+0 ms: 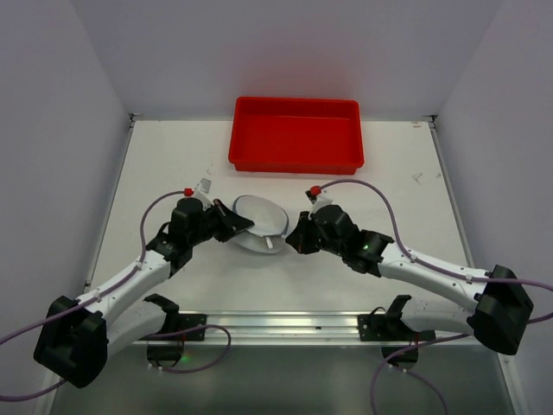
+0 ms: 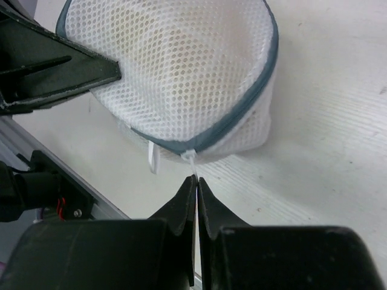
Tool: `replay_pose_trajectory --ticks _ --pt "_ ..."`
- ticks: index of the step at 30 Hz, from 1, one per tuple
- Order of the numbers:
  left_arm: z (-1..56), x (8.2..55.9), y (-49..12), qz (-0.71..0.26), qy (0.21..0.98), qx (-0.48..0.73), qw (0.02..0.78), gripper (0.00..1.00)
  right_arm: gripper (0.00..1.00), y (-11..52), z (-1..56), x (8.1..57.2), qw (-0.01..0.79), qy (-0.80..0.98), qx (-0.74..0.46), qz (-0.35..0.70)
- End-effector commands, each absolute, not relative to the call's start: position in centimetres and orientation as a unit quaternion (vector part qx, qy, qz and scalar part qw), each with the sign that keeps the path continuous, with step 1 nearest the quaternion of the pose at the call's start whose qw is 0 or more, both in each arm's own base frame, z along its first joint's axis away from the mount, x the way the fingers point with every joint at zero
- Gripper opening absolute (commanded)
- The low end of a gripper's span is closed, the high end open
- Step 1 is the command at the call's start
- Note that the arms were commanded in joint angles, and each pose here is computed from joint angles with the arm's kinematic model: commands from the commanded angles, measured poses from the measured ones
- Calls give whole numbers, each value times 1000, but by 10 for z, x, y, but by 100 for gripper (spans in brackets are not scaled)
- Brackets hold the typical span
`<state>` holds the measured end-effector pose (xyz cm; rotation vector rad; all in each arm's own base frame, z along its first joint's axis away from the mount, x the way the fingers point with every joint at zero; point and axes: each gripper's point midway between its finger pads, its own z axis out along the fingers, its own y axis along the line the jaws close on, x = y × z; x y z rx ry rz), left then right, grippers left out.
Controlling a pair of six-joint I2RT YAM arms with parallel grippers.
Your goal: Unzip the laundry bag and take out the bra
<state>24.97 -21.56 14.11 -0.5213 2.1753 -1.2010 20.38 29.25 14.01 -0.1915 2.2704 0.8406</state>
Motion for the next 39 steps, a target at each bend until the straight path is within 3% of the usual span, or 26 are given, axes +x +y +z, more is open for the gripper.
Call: replay_pose_trajectory --ticks 1,4,6,12,16,24,29,33,39 --pt "119 263 -188 -369 863 -112 327 0 0 246 117 200 348 901 -95 239" --pt "109 268 -186 -331 887 -37 319 0 0 242 117 199 348 903 -117 224" --pt "112 279 -187 -319 891 -5 323 7 0 255 121 198 339 900 -136 238" --pt "157 297 -203 -348 870 34 348 0 0 298 145 206 345 875 -148 305" --pt "162 281 -208 -382 861 28 335 0 27 309 139 215 350 870 -156 311" --pt "182 259 -220 -461 828 0 319 0 40 334 141 230 350 807 -196 433" --pt "190 253 -222 -477 820 -11 316 0 54 330 141 226 338 784 -219 473" --pt "212 254 -226 -504 797 -10 332 0 56 331 143 221 334 779 -230 479" --pt "226 251 -230 -526 784 -14 330 0 52 333 148 214 335 763 -250 493"
